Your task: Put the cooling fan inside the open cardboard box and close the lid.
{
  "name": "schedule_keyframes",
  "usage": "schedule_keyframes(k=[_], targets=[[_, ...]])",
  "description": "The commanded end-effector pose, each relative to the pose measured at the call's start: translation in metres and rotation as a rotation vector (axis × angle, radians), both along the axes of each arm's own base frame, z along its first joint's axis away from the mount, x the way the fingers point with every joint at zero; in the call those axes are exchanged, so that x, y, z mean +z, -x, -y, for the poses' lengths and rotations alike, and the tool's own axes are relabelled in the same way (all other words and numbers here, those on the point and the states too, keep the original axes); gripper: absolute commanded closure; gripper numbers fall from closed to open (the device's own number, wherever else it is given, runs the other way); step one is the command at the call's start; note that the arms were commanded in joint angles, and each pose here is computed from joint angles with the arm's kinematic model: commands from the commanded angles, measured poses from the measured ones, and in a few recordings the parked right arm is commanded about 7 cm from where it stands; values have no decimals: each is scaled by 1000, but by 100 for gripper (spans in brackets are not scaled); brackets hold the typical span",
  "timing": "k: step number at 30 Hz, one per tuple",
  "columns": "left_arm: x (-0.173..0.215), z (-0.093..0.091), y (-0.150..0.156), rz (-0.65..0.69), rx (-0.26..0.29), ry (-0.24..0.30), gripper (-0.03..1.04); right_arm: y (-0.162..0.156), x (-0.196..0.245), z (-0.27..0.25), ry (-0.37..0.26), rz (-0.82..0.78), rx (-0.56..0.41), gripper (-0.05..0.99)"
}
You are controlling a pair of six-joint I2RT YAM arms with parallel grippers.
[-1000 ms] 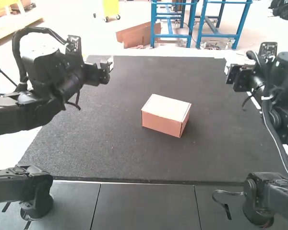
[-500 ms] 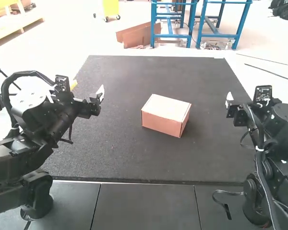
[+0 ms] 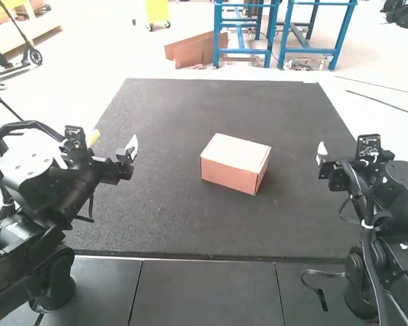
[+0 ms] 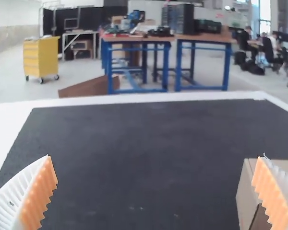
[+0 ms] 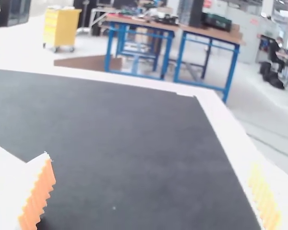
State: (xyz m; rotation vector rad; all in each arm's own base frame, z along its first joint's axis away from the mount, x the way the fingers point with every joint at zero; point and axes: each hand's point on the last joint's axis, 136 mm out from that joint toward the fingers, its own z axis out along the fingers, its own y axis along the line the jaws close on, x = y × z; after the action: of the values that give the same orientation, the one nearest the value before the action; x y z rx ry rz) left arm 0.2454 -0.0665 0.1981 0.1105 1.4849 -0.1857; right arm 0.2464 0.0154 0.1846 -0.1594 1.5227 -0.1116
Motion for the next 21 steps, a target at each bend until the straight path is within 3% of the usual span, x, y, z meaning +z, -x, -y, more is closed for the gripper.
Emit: schedule_keyframes(k=[1, 5, 9, 15, 21], targets=[[4, -4, 7, 22, -2, 64, 5, 0, -3, -4, -67, -10, 25, 2], [-4, -8, 7, -5, 14, 30, 5, 0, -14, -3, -88, -58, 22, 2], [-12, -20, 4, -33, 67, 12, 5, 0, -20, -3, -99, -80, 21, 2], [-13, -55, 0, -38, 210, 8, 5, 1, -27, -3, -154, -110, 18, 2], [-19, -86, 0, -56, 339, -72, 5, 1, -29, -3, -165, -121, 16, 2]])
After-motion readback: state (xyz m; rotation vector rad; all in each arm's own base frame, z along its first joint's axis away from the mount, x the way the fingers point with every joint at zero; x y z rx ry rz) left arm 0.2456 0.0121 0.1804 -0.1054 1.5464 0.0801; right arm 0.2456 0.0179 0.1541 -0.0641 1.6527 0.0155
